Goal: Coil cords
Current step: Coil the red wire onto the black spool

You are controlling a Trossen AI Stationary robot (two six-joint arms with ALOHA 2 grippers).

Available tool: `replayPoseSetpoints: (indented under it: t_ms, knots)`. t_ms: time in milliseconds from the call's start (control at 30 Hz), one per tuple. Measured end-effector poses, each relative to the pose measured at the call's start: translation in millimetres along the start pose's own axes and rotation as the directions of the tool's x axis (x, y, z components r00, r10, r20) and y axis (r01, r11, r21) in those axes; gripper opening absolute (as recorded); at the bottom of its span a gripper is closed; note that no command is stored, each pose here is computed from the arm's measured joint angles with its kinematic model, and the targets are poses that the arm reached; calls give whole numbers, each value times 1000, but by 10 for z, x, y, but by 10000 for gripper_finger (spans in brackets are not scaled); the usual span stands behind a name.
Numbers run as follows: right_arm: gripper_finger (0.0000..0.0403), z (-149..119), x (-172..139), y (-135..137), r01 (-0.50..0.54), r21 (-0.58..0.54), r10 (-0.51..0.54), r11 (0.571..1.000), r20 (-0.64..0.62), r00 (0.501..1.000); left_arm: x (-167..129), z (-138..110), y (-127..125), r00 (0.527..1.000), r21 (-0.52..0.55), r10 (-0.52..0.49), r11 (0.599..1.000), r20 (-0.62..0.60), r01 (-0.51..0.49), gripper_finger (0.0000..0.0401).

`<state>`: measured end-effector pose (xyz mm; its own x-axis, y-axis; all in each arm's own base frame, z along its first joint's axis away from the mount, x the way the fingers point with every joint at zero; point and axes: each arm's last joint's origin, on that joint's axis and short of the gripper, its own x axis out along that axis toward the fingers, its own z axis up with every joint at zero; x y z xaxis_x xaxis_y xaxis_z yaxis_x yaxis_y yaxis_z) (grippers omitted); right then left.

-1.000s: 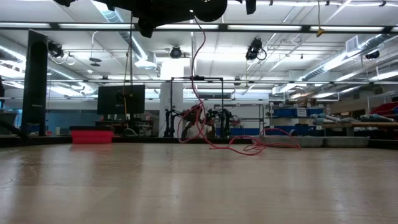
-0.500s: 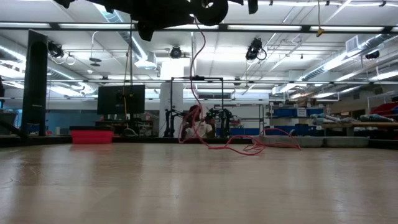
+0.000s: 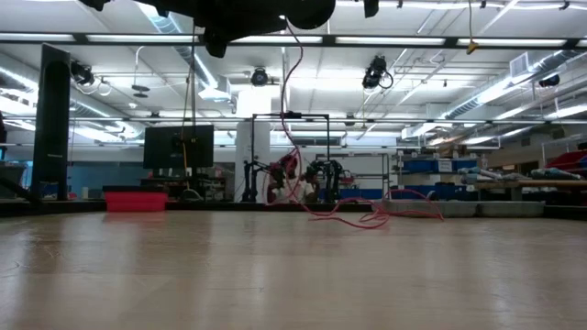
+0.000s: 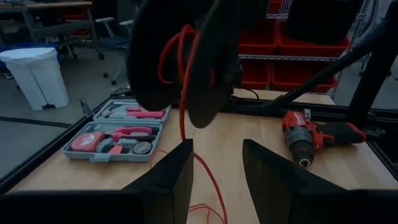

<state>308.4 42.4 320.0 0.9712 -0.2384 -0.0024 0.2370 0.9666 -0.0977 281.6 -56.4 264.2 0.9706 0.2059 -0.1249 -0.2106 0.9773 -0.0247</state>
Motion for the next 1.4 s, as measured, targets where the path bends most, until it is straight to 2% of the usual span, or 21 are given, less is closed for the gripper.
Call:
replayPoseSetpoints:
  t_ms: [633, 767, 1067, 1267, 1400]
  knots:
    - [0, 13, -32, 78, -26, 3, 26, 1000, 8, 1000, -3, 94, -2, 996, -11, 0, 1000, 90, 1, 141]
    - [0, 12, -32, 77, -25, 0, 25, 1000, 7, 1000, -3, 94, 6, 996, -13, 26, 1000, 91, -25, 114]
    - [0, 19, -30, 70, -14, 1, 14, 1000, 10, 1000, 4, 153, 23, 989, -37, -4, 999, 145, 10, 12]
    - [1, 16, -34, 66, -12, -3, 12, 1000, 1, 1000, 23, 194, 42, 989, -42, -6, 999, 145, 13, 3]
    - [18, 17, -46, 77, -7, -14, 7, 1000, -5, 1000, 29, 191, 43, 992, -34, 6, 999, 127, -2, 2]
